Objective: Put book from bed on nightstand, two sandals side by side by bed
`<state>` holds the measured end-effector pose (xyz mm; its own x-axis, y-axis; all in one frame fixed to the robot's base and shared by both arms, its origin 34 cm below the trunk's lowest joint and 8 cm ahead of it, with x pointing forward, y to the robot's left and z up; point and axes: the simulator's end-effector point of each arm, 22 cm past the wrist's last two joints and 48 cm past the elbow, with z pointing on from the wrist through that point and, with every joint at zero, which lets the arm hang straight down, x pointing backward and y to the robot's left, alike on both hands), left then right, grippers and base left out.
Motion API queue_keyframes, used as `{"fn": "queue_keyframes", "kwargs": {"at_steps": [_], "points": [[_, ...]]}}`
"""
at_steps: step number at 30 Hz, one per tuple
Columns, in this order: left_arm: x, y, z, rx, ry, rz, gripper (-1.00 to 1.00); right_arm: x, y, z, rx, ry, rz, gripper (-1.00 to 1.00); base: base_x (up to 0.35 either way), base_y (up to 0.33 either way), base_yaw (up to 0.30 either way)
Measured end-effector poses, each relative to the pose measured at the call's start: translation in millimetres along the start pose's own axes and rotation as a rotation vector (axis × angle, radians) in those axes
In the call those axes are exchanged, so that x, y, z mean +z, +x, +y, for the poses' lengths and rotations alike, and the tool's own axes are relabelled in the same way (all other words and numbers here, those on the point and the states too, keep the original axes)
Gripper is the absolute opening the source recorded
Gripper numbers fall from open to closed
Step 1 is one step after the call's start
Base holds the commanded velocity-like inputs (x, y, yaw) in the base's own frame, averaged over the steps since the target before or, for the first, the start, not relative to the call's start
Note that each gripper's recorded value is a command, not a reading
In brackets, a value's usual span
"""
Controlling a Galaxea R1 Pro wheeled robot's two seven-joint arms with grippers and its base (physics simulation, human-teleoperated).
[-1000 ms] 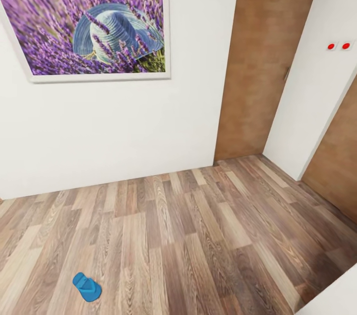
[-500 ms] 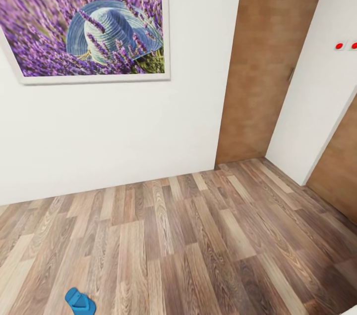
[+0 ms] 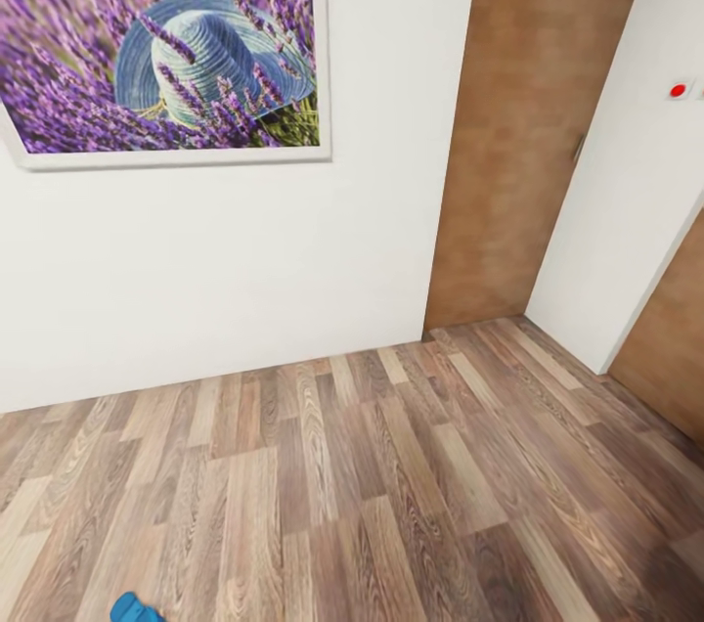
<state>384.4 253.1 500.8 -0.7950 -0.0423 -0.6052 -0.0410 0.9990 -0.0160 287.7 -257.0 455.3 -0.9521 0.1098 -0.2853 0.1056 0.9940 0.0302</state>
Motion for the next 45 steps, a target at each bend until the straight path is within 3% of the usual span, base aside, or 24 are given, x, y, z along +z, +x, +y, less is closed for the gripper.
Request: {"fn": "queue_keyframes", "kwargs": {"at_steps": [13,45], "points": [[0.0,-0.1,0.3,0.0,0.0,0.0,1.0,0.0,0.1,0.0,-0.001,0.0,0.0,1.0,0.266,-0.004,0.018],[0.1,0.0,0.0,0.0,0.0,0.0,1.0,0.1,-0.1,0.0,-0.001,0.0,0.0,1.0,0.085,0.0,0.273]]}}
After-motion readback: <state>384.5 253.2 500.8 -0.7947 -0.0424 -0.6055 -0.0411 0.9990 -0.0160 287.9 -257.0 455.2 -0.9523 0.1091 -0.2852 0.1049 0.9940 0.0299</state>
